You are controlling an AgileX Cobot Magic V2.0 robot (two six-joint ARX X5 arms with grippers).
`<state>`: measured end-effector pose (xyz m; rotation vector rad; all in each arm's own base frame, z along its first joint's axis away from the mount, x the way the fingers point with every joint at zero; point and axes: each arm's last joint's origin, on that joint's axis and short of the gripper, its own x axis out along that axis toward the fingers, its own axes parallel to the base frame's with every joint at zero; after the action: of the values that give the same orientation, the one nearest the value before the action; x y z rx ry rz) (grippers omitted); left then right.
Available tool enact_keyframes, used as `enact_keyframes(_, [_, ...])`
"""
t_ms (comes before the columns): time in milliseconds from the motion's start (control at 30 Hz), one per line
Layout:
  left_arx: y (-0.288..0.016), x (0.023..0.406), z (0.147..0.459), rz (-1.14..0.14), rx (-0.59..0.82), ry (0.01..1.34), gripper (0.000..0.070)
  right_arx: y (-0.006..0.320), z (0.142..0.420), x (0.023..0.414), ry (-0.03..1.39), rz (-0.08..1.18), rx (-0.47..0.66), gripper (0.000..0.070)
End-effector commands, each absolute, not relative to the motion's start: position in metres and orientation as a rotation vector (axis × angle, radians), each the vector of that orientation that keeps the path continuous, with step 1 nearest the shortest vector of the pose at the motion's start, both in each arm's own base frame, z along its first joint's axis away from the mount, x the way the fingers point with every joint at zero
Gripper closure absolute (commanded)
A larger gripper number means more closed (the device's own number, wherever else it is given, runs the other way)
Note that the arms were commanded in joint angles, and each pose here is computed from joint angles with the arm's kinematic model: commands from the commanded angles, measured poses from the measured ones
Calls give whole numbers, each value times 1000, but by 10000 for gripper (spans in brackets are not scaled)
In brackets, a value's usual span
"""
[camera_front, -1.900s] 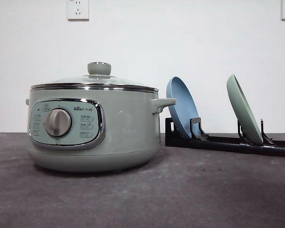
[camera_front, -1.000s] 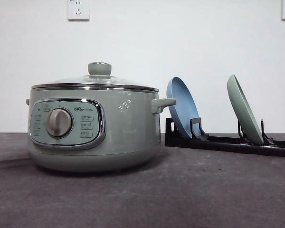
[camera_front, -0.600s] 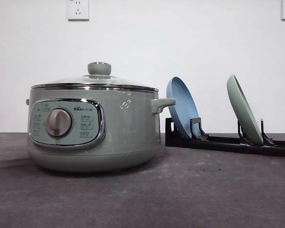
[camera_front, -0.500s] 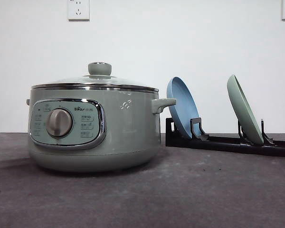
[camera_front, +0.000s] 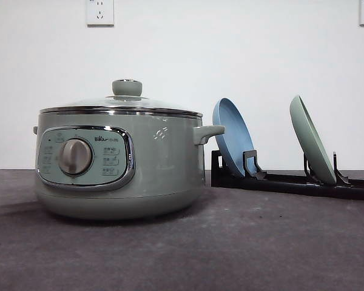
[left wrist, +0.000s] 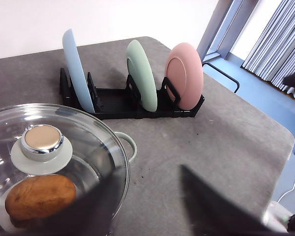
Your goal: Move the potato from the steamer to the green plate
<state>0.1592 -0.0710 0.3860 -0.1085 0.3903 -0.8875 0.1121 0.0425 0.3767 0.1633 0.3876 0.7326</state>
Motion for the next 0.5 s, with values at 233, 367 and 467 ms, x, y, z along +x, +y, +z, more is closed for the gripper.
enact_keyframes(233, [-72,159,394,-905,-90,353,0,43,382,112,368,717,158,0])
enact_keyframes(367, [-72,159,394,-905,-90,353,0,43,382,112,369,717,159,0])
enact_keyframes(467, [-72,159,394,-905,-90,353,0,43,382,112,383,710,191,0])
